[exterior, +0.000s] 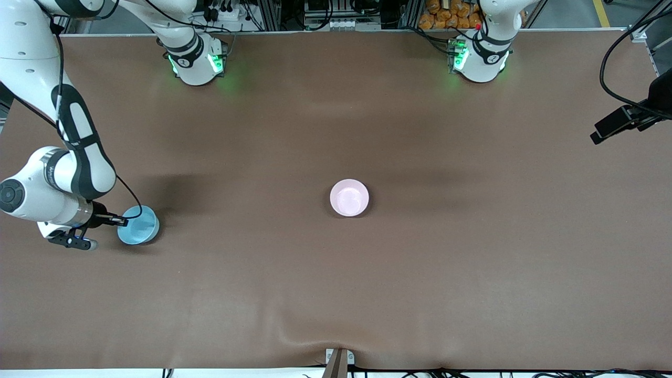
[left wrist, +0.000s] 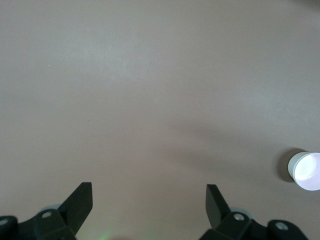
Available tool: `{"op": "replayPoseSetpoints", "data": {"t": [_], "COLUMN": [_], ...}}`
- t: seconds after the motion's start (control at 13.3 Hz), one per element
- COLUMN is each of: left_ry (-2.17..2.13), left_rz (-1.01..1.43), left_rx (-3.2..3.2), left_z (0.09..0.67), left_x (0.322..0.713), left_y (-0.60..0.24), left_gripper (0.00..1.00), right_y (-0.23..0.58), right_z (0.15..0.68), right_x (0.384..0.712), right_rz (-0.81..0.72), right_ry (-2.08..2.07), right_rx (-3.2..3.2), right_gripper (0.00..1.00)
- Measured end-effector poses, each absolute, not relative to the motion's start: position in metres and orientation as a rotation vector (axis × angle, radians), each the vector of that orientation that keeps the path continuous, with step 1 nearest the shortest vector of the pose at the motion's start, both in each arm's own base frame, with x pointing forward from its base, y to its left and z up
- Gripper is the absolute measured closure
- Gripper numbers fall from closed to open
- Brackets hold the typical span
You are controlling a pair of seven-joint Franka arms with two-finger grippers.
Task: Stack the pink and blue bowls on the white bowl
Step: 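Grasp the blue bowl rim with the right gripper while the left gripper withdraws, then carry the blue bowl with the right gripper over the pink bowl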
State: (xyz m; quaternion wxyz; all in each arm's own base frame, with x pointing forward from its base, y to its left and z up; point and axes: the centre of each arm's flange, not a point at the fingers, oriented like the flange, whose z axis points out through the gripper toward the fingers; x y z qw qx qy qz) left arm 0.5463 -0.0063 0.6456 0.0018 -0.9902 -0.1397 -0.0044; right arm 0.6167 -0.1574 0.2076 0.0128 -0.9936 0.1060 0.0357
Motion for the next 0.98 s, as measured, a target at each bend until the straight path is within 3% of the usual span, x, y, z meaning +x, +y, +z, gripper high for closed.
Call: {"op": "replayPoseSetpoints", "data": {"t": [0.6,0.98], "left_ry": [-0.346,-0.313], "left_rz": [-0.029,-0.032], "left_rx": [-3.121,-3.129], "left_z": [0.649,0.649], "left_x": [0.547,0.549], "left_y": [-0.021,-0.028], "left_gripper": [0.0,0.0], "right_y": [-0.172,-0.133], "right_z": [0.272,0.324], "right_x": [0.624,0.627], "right_rz": [-0.005,-0.004], "right_ry": [0.358,0.263], "right_rx": [-3.101,-3.089], "right_gripper": [0.97,0.97]}}
